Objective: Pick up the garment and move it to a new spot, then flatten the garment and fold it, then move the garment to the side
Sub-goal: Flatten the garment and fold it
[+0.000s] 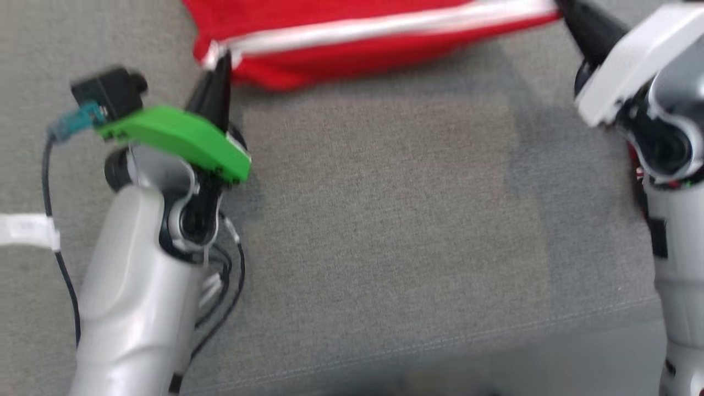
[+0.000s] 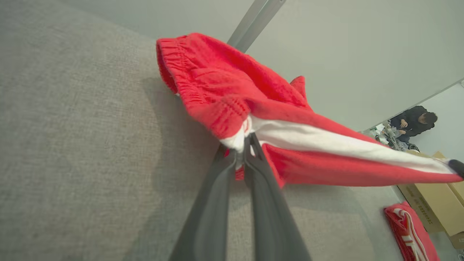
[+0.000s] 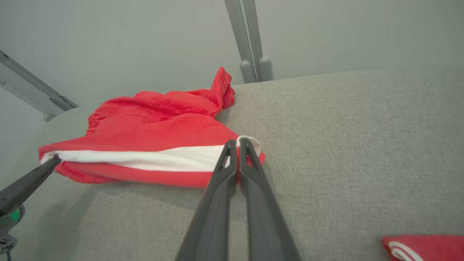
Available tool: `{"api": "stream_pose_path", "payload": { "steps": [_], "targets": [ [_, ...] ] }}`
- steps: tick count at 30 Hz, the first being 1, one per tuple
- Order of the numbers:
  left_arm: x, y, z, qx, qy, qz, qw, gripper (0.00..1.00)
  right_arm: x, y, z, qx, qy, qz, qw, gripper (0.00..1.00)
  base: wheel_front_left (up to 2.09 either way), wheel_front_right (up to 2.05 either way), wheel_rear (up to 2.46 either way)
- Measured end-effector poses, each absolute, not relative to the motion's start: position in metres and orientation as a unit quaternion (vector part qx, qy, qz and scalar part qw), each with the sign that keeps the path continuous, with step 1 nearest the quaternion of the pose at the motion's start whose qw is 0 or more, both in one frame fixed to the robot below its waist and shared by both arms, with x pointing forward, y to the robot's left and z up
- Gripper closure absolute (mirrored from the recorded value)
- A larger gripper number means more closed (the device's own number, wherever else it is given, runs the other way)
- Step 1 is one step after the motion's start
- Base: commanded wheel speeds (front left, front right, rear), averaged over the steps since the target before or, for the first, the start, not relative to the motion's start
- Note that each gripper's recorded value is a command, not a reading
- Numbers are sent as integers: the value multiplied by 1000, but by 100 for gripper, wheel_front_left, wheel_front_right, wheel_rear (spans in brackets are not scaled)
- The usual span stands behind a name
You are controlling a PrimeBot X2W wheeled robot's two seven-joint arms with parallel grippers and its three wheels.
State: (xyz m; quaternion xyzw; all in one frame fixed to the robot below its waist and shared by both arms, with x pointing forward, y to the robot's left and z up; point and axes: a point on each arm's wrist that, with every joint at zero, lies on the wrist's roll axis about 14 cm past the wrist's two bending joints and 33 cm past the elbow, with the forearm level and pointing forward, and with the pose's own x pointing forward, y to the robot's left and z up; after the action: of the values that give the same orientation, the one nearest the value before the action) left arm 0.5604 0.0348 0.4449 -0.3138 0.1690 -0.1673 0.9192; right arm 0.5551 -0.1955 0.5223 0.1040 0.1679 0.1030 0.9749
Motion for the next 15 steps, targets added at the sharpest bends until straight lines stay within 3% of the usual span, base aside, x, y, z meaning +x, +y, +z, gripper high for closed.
{"api": "stream_pose_path", "payload": {
  "steps": [4,15],
  "targets": [
    [516,43,438,-301,223,-162,913,100,513,-185,523,116,207,118,964,100,0,0,0],
    [429,61,452,-279,255,-142,915,100,425,-169,524,79,289,151,942,100,0,0,0]
  ]
}}
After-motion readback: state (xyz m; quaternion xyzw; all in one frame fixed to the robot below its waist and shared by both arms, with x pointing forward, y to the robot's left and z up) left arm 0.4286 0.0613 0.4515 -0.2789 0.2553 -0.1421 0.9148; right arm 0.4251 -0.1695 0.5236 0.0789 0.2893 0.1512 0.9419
